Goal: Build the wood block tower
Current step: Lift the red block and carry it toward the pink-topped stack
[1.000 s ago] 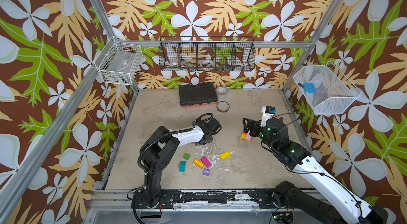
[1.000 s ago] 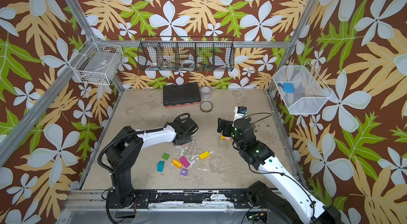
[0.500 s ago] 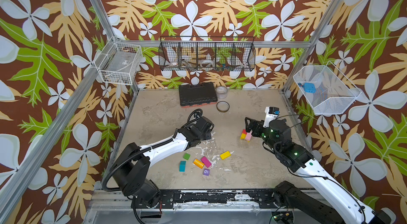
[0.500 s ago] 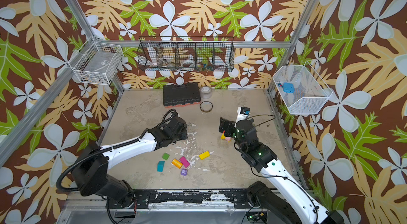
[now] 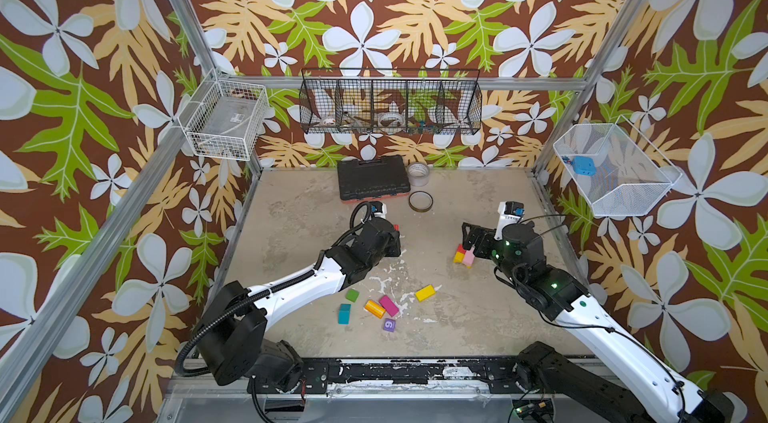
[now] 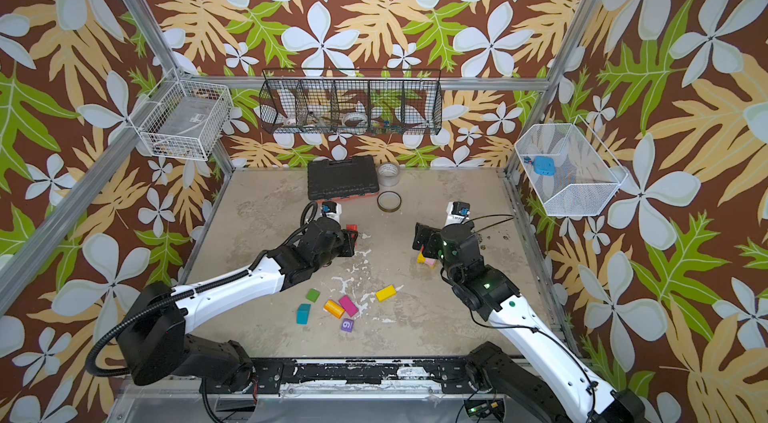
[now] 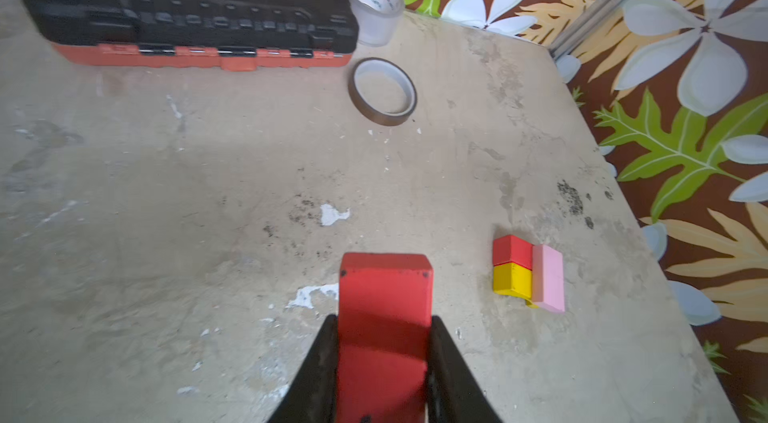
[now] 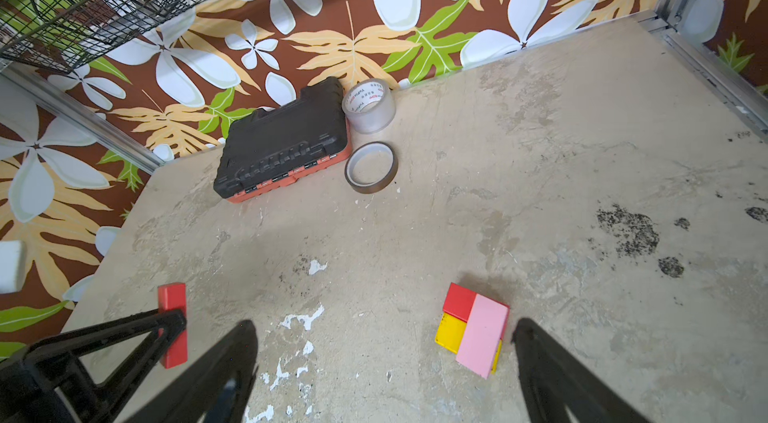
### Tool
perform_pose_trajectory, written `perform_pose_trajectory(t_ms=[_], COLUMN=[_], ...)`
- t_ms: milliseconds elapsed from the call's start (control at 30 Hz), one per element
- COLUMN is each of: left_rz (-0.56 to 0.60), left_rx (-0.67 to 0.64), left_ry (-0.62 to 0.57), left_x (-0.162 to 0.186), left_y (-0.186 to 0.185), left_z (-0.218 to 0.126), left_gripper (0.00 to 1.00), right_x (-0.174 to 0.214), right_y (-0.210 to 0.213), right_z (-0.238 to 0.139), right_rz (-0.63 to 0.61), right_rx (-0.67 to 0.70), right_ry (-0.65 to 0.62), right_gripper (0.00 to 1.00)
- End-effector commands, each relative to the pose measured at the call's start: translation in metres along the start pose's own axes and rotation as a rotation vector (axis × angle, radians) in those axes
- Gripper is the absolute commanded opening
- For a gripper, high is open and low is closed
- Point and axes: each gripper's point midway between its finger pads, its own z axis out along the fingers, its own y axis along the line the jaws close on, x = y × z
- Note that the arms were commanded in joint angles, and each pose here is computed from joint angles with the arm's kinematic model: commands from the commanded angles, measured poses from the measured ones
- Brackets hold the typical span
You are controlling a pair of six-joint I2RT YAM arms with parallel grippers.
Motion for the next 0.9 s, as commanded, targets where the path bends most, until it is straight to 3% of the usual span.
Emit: perform_pose_trajectory(t_ms=[0, 100, 333, 633, 867], left_rz=[-0.068, -0.079, 0.023, 0.211, 0.394], left_rx=[0.158, 0.225, 0.213, 0.161, 0.093], left_ry=[0.002, 0.029, 0.09, 0.108, 0.079], left_x=[-0.006, 0.001, 0.008, 0.019, 0.037], left_y=[-0.034, -0.049, -0.063, -0.083, -0.124], left_z=[0.008, 0.023, 0.054, 0.077, 0.097], left_gripper=[0.14, 0.14, 0.1, 0.09, 0.09], right_x=[0.018, 0.036, 0.058, 0.073, 0.082], right_y=[-0.001, -0.012, -0.02, -0.05, -0.071], right_z=[-0.003, -0.005, -0.007, 0.022, 0.035], right_rz=[-0.014, -0.037, -0.06, -0.047, 0.0], right_rx=[-0.025, -0.012, -0.033, 0.084, 0.131], right_ry=[0.061, 0.095, 0.13, 0.21, 0.249], right_gripper=[0.93, 0.93, 0.94, 0.9, 0.86])
